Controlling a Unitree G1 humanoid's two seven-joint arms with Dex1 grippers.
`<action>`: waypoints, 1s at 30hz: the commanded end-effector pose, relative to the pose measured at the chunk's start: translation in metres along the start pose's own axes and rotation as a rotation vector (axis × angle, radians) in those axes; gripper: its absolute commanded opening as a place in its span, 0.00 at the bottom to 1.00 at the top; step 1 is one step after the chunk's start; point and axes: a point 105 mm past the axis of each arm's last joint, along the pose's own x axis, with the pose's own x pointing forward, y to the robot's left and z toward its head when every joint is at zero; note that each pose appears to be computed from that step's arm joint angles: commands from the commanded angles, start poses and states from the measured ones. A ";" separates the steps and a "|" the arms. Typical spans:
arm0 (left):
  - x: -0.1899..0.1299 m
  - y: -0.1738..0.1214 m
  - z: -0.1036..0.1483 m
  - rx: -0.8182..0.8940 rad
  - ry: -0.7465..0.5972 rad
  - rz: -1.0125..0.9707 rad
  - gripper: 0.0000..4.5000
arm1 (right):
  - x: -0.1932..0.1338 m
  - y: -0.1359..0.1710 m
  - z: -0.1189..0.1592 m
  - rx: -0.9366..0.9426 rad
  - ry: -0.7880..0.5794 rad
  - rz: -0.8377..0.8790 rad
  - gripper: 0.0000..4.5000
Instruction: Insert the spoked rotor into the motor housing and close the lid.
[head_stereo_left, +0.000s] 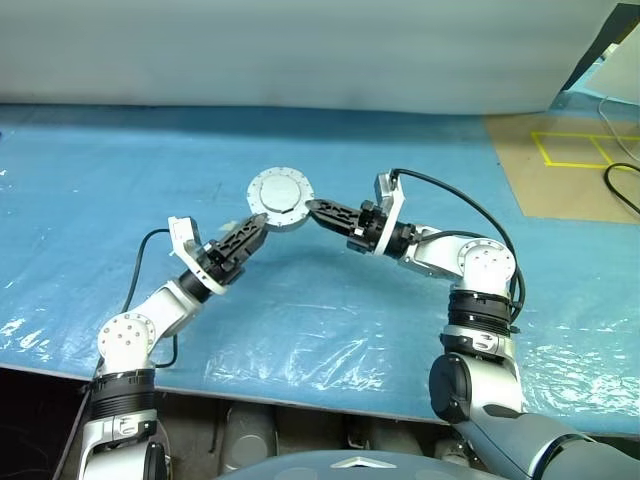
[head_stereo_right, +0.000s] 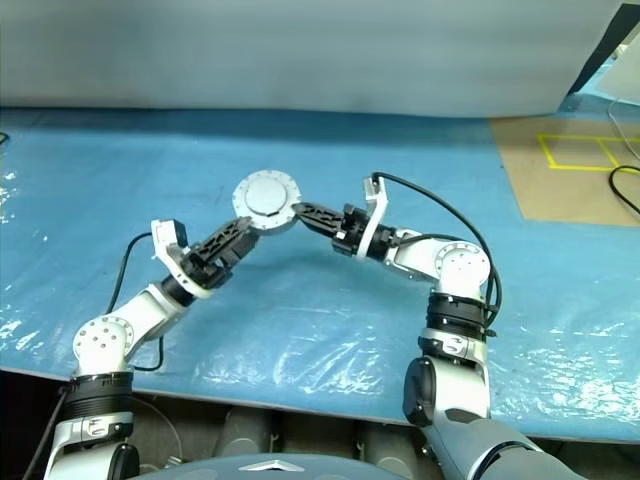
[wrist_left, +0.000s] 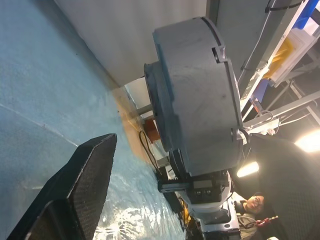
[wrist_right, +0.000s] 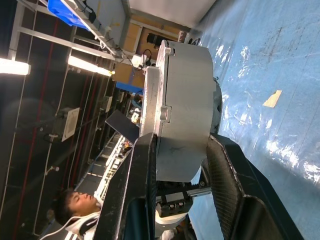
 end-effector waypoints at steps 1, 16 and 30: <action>0.013 -0.014 0.006 0.026 -0.016 -0.083 1.00 | 0.001 0.027 0.007 -0.052 -0.020 0.120 0.26; 0.061 0.002 0.005 0.015 -0.069 -0.045 1.00 | 0.001 0.026 0.006 -0.059 -0.015 0.108 0.26; 0.059 -0.003 0.004 0.043 -0.075 -0.050 0.60 | 0.002 0.024 0.006 -0.054 -0.015 0.105 0.26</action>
